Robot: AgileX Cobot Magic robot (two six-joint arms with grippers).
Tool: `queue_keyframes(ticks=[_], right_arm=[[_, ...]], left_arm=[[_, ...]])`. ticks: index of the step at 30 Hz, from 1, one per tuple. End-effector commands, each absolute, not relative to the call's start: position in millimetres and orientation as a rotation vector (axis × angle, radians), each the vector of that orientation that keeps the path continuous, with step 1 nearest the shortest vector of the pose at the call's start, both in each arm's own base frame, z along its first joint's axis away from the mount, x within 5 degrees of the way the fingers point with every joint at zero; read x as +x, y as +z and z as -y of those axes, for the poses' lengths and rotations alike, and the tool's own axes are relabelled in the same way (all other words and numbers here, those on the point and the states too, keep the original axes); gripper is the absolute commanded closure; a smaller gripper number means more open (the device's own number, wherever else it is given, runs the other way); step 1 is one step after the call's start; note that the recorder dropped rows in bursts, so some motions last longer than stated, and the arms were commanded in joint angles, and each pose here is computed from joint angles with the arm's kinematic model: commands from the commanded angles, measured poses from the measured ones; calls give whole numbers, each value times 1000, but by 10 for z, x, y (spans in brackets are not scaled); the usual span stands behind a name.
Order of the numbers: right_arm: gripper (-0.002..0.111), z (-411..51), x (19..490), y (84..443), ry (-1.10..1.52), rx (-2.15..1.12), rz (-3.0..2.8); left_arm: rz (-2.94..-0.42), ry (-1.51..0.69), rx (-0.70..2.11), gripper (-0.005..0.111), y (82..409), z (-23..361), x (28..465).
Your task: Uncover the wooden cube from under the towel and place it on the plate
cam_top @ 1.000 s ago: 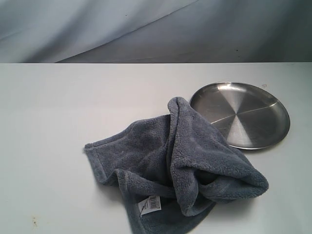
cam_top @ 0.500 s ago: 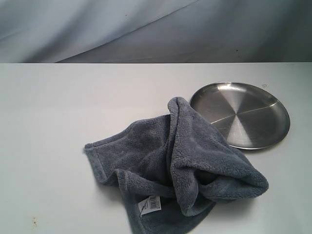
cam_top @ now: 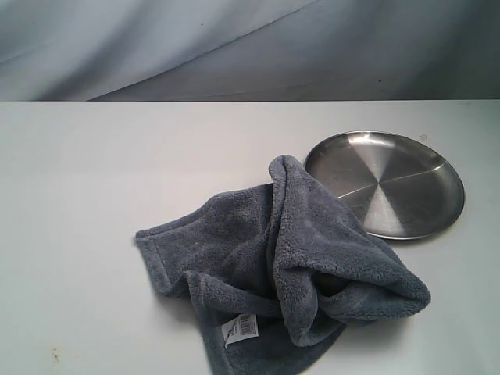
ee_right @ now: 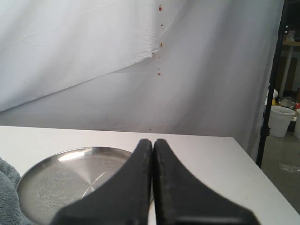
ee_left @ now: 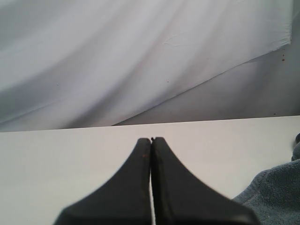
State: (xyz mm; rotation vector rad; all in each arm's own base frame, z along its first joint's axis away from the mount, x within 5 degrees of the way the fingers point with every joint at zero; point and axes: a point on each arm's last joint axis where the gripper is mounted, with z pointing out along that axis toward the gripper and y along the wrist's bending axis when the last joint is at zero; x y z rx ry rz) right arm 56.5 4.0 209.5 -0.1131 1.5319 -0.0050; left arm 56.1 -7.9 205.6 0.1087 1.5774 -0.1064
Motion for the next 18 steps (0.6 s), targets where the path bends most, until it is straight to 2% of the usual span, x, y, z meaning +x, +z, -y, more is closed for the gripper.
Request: queue_keyframes(ticks=[1, 7, 12, 14, 18], right_arm=[[108, -40, 562, 2102, 1, -105, -1513], [108, -40, 561, 2125, 81, -31, -1491], [108, -21, 533, 2291, 71, -12, -1306], [108, -13, 492, 2455, 83, 3, -1217], [108, -3, 275, 3064, -3, -52, -1024]], left_arm=[[-1565, -109, 102, 107, 2056, 77, 559], [-1565, -109, 102, 107, 2056, 77, 559], [-1565, -109, 102, 107, 2056, 77, 559], [-1565, -109, 102, 107, 2056, 77, 559], [-1565, -109, 102, 107, 2056, 77, 559]])
